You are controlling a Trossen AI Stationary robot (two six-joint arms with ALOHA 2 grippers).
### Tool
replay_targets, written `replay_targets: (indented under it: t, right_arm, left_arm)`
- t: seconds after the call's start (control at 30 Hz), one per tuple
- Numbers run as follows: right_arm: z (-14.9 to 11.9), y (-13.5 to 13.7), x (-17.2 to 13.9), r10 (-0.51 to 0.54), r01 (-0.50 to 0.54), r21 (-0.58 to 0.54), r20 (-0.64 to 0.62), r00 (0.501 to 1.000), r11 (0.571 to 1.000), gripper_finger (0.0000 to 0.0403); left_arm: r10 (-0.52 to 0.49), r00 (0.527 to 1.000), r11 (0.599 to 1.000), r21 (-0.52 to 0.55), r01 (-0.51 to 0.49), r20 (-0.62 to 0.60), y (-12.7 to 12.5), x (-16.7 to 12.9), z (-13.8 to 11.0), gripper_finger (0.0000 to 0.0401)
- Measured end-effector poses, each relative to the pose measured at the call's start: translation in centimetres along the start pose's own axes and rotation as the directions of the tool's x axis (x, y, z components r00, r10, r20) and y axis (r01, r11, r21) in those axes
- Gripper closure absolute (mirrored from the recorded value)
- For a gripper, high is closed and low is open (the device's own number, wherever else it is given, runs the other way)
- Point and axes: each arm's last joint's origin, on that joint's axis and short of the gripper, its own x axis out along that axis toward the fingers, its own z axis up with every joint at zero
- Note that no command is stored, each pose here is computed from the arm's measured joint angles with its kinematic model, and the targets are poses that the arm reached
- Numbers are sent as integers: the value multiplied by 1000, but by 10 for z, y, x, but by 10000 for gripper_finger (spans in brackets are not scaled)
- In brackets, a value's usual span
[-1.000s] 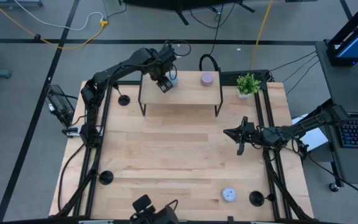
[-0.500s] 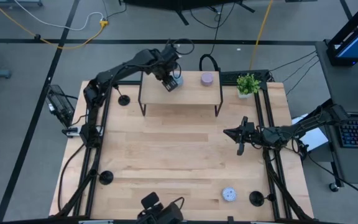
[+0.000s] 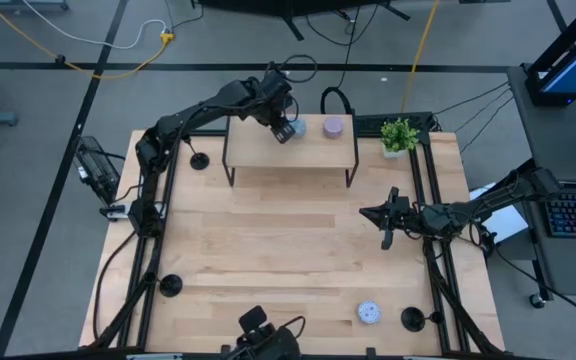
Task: Pick & Place candle stick holders
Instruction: Put the green scented candle on the shelf
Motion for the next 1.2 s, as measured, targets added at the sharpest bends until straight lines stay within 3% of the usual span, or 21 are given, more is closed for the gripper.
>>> replay_targets:
  t: [0.17, 0.37, 0.5, 0.93, 1.2]
  right_arm:
    - [0, 0, 0, 0, 0, 0, 0, 1000, 1000, 403]
    - [0, 0, 0, 0, 0, 0, 0, 1000, 1000, 403]
    - [0, 0, 0, 0, 0, 1, 0, 1000, 1000, 403]
    - [0, 0, 0, 0, 0, 1, 0, 1000, 1000, 403]
    - [0, 0, 0, 0, 0, 0, 0, 1000, 1000, 403]
  left_arm:
    - [-26, 1000, 1000, 7, 26, 7, -5, 0, 1, 242]
    - [22, 998, 999, -30, -24, -51, -3, -1, -5, 242]
    - [-37, 998, 997, -73, 33, -53, -4, -3, -5, 242]
    - [-109, 989, 991, -65, 115, 100, -21, 5, 10, 242]
    - [-102, 993, 992, -66, 106, 61, -20, 4, 6, 242]
